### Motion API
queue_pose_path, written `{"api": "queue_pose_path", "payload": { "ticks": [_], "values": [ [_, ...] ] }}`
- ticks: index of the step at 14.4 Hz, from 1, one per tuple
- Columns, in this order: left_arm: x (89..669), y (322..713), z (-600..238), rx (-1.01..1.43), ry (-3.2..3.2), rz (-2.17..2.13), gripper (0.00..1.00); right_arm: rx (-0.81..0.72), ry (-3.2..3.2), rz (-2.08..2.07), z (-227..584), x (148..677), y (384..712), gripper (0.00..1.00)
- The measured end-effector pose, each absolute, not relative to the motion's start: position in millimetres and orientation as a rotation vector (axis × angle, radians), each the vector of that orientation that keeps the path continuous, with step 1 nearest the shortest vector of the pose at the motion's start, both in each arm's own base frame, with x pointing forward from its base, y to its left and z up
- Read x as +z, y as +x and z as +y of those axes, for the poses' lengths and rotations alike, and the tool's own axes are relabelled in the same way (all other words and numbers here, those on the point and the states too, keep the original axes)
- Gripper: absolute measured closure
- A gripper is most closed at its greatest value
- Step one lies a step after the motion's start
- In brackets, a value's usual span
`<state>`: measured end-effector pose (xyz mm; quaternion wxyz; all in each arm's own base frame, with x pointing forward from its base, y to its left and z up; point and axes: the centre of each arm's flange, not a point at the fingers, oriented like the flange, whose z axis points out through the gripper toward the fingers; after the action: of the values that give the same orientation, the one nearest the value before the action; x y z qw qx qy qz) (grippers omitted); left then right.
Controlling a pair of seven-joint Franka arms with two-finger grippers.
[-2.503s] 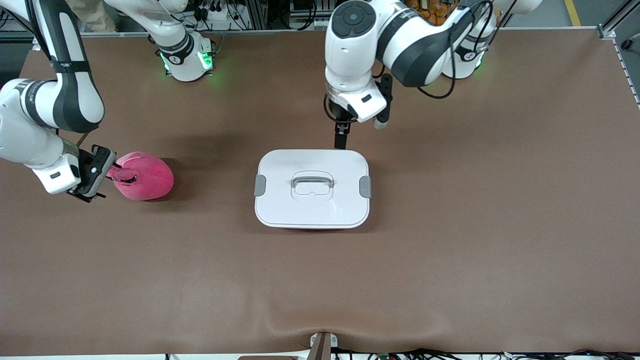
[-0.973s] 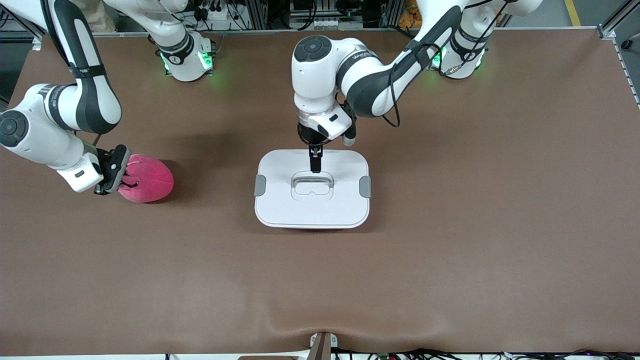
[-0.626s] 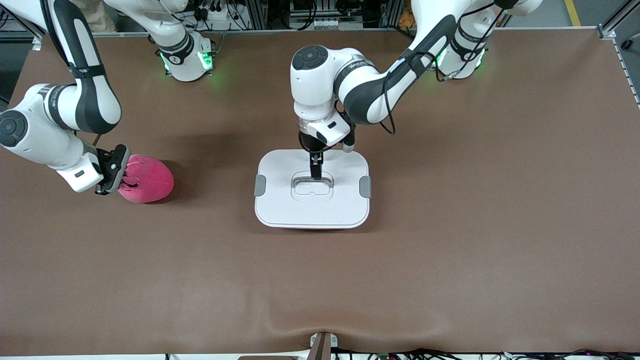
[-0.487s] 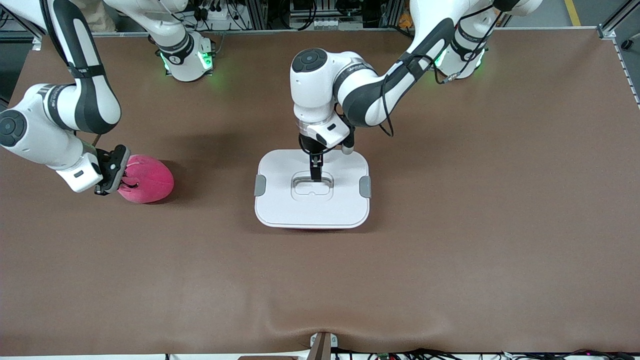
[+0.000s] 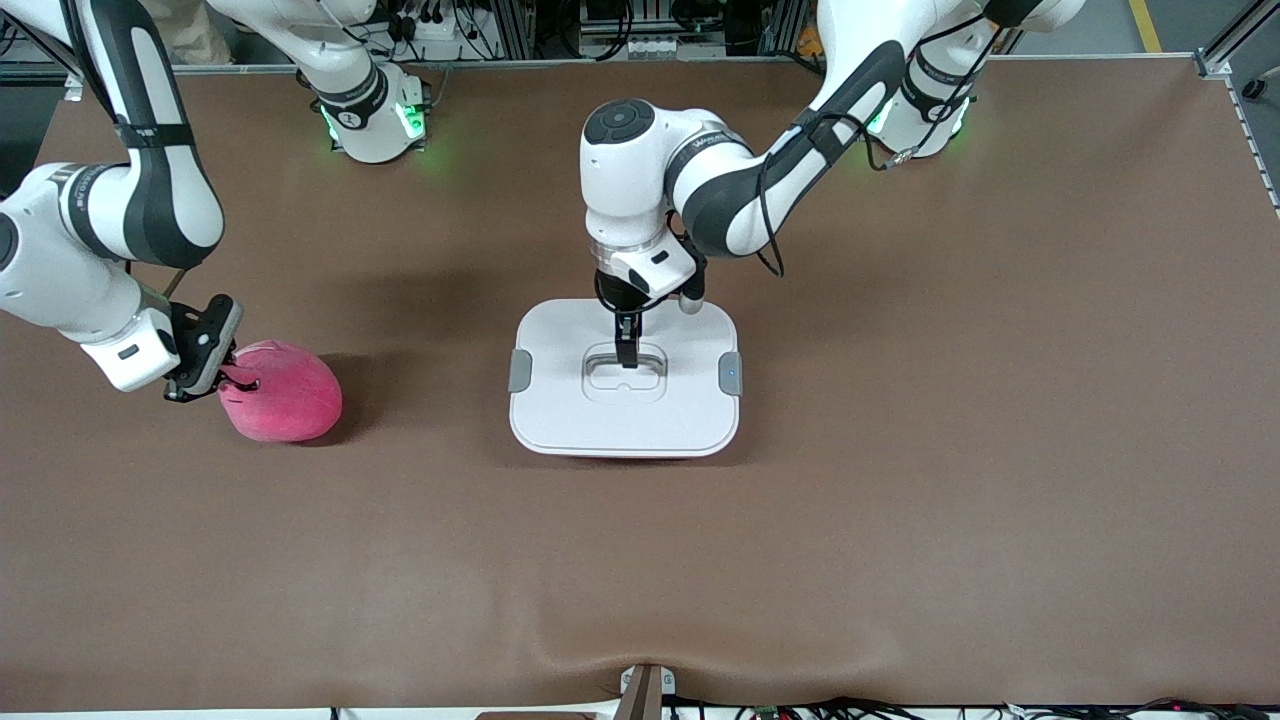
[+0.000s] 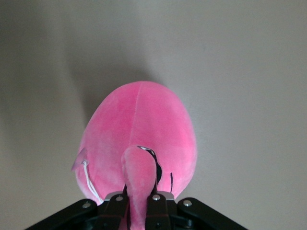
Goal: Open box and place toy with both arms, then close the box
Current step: 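Grasp the pink toy with the right gripper while the left gripper lifts the lid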
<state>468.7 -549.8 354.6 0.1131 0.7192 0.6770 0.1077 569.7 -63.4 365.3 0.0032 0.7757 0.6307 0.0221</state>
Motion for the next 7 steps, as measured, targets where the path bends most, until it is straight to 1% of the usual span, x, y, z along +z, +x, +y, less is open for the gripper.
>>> {"api": "queue_pose_path", "payload": {
  "ticks": [7],
  "values": [
    [351.0,470.8,-551.0,0.307,2.104,1.971,0.37,0.116,2.398,1.968,-59.8,385.5,581.5,0.89]
  ]
}}
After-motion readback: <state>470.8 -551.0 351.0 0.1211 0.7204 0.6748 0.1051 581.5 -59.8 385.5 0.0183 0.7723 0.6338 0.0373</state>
